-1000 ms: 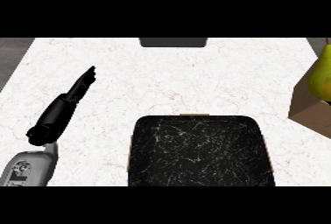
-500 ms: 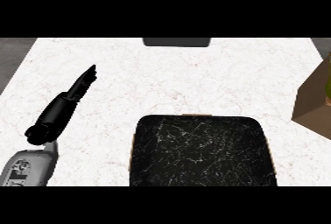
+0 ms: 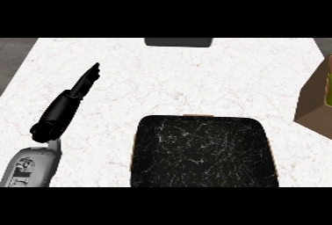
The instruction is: Pick the pear from the tray and place it in the cardboard box
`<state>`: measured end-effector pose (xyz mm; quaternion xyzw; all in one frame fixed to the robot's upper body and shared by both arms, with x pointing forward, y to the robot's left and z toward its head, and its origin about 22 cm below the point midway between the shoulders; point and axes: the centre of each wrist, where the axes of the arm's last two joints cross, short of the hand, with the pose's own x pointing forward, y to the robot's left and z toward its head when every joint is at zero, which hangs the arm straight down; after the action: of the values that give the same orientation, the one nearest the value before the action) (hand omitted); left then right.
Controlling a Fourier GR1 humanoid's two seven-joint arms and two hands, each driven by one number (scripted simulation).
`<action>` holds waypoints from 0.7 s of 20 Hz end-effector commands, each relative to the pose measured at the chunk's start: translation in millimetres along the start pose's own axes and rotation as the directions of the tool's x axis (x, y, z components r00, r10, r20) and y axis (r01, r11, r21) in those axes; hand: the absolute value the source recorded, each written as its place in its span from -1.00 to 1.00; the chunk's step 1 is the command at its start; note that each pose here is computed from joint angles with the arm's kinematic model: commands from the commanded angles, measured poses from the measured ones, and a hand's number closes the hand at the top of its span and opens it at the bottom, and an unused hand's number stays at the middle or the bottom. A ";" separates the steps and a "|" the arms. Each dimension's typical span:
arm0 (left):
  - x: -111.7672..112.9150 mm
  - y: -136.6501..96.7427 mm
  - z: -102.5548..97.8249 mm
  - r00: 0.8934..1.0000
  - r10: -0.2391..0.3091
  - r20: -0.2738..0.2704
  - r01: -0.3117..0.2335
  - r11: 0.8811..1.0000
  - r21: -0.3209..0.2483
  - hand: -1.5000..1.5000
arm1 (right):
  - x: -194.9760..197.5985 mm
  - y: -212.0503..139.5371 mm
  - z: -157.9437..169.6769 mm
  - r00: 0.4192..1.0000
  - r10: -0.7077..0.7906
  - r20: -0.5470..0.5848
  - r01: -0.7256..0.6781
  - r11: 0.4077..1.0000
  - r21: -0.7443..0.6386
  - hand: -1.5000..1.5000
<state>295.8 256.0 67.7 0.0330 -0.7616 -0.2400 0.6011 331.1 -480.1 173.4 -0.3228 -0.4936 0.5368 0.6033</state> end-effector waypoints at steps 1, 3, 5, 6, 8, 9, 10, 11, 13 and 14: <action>-2.5 3.6 9.7 1.000 -0.004 -0.003 0.004 1.000 -0.011 0.00 | -14.2 3.4 -5.7 0.993 -0.055 0.108 0.048 0.997 0.060 -1.00; -7.6 11.7 3.5 1.000 0.003 -0.006 -0.003 1.000 0.010 0.00 | -23.4 -4.8 5.5 0.975 -0.093 0.202 0.088 0.996 0.031 -1.00; 3.9 1.2 -0.7 1.000 -0.007 -0.003 0.007 1.000 0.016 0.00 | -22.8 7.1 -3.4 0.935 -0.208 0.286 0.236 0.970 -0.066 -1.00; -1.8 1.4 2.3 1.000 -0.016 -0.004 0.016 1.000 0.021 0.00 | -17.0 -0.8 -9.8 0.896 -0.281 0.344 0.334 0.936 -0.108 -1.00; -7.4 5.8 12.3 1.000 0.004 -0.021 -0.004 1.000 0.020 0.00 | -21.7 9.0 -14.2 0.755 -0.478 0.449 0.581 0.805 -0.119 -1.00; -1.4 8.0 6.3 1.000 0.005 -0.010 -0.005 1.000 0.014 0.00 | -20.4 12.9 -21.8 0.681 -0.558 0.474 0.678 0.725 -0.120 -1.00; 0.5 7.2 7.0 1.000 -0.006 -0.009 0.006 1.000 0.016 0.00 | -27.4 15.1 -19.1 0.626 -0.618 0.475 0.745 0.653 -0.133 -1.00; -5.5 7.6 10.7 1.000 0.000 -0.023 0.000 1.000 0.020 0.00 | -31.1 25.3 -20.1 0.562 -0.674 0.479 0.801 0.588 -0.112 -1.00; -4.2 -0.3 -1.6 1.000 0.005 -0.016 -0.004 1.000 0.008 0.00 | -35.2 7.0 -17.0 0.484 -0.748 0.454 0.864 0.491 -0.111 -1.00; -7.3 8.5 5.3 1.000 0.021 0.000 -0.021 1.000 0.013 0.00 | -41.2 7.4 -12.1 0.456 -0.773 0.440 0.884 0.453 -0.120 -1.00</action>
<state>293.1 263.9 64.5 0.0358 -0.7595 -0.2329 0.6064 343.7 -506.8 154.9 -0.1219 -0.7357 0.2213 0.6285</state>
